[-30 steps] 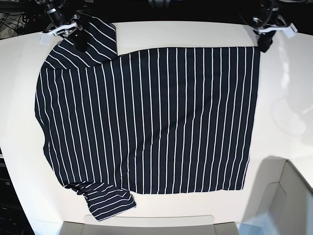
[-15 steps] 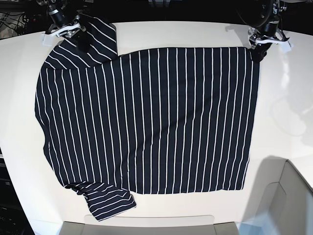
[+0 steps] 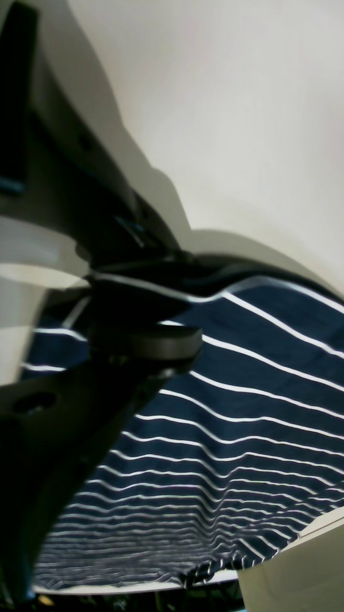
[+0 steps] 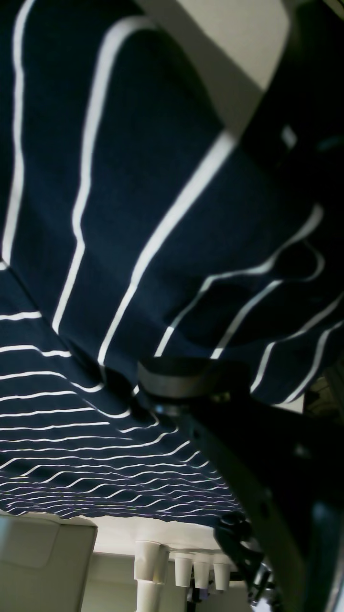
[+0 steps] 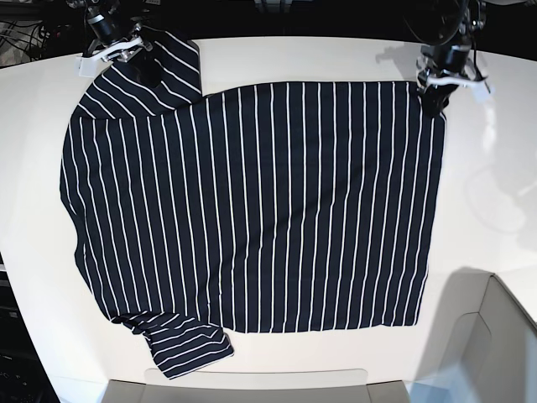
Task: Fold the T-shirt properly
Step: 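Close both grippers on the shoulder corners of the shirt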
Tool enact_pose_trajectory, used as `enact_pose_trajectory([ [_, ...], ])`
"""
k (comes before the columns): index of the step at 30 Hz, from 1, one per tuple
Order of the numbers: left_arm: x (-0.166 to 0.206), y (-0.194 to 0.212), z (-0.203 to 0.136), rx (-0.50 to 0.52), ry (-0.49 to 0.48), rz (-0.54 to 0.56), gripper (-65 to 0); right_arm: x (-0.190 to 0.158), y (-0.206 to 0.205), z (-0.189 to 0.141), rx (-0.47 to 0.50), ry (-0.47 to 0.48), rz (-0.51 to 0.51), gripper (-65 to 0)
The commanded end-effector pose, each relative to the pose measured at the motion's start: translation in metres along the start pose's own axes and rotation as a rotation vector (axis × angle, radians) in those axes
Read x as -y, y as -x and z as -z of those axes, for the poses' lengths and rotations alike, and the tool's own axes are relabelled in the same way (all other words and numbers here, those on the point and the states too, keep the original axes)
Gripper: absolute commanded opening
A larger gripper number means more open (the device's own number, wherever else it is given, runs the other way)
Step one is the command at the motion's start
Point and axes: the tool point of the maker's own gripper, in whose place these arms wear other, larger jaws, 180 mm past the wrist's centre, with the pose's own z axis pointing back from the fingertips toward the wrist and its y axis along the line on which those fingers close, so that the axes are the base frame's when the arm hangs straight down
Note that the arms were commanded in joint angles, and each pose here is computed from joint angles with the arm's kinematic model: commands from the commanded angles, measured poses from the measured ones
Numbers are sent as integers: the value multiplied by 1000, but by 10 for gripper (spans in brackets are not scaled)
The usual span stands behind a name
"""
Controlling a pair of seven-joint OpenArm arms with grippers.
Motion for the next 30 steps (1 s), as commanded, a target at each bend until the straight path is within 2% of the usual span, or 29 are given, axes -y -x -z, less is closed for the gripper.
enact_pose_trajectory([
  [1, -22, 29, -7, -140, -96, 36, -519, -1, -3, -2, 2, -6, -12, -390],
  [4, -16, 26, 1, -151, -86, 62, -650, 1, -5, -4, -11, -6, -42, -452],
  [9, -12, 25, 3, -160, -78, 65, -650, 1, -6, -4, -14, -4, -66, -650],
  [12, -17, 29, -2, -170, -89, 64, -650, 2, -3, -8, -24, 2, -68, -650],
  [20, -39, 9, -34, -118, -151, 76, -650, -27, 2, -22, -29, -54, -45, -650],
  [27, -18, -1, -49, -102, -105, 124, -650, -33, -17, -46, 44, -25, -26, -650],
  [30, -18, -20, -60, -57, -115, 151, -650, -26, -25, -57, 85, 16, -16, -650],
])
